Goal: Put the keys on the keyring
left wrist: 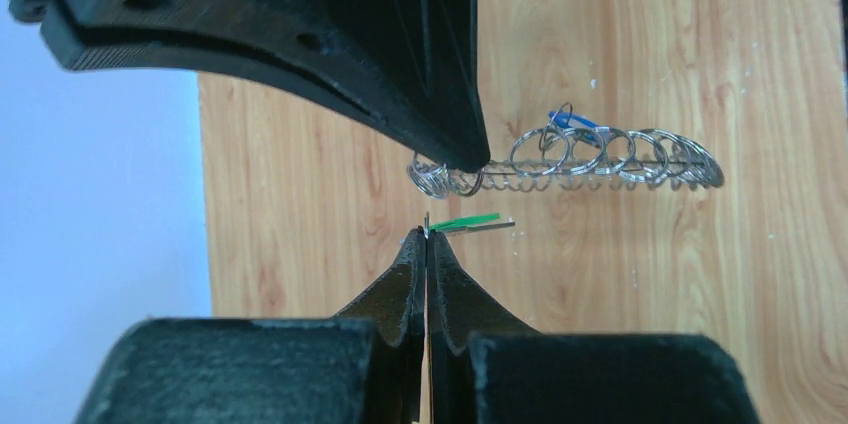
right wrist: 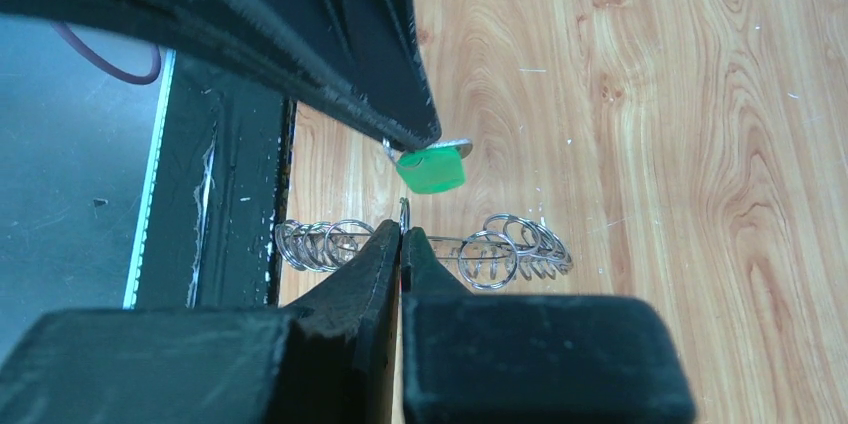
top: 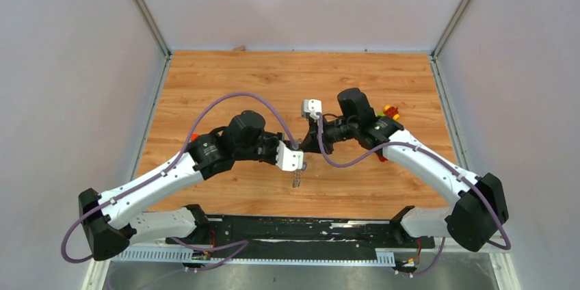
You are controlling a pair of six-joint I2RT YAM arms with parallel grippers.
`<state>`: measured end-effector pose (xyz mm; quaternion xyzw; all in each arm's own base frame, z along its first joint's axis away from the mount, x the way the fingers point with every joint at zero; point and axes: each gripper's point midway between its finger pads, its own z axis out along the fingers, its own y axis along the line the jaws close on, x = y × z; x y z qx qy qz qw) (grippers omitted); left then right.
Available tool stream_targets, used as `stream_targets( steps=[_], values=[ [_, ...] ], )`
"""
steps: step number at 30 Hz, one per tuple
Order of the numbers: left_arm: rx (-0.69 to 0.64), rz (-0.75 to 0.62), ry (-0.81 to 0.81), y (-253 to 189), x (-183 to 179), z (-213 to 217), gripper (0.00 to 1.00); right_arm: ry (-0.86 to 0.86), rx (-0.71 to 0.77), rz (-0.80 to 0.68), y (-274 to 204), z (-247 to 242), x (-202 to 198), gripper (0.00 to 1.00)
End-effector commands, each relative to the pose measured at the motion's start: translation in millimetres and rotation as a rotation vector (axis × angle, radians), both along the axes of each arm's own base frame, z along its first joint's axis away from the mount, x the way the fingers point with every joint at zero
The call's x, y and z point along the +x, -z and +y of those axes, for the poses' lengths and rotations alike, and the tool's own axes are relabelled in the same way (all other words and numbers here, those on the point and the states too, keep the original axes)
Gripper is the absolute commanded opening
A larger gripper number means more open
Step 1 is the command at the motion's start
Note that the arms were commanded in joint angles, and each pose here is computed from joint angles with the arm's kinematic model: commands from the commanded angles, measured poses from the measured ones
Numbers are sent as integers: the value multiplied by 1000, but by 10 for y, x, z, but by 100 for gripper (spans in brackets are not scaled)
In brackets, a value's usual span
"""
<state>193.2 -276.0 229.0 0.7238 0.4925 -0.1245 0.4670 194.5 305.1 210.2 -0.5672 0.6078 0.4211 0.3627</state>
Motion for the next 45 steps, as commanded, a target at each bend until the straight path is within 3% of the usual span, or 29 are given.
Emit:
stream_targets(
  steps=[1,26,45],
  values=[
    [5,-164,-66,-145,146,-45,0,54,66,-5,-342,110,114,0],
    [168,-408,24,99,125,-14,0,45,76,185,-242,215,127,0],
    [127,-408,13,25,113,-24,0,42,81,227,-210,200,150,0]
  ],
)
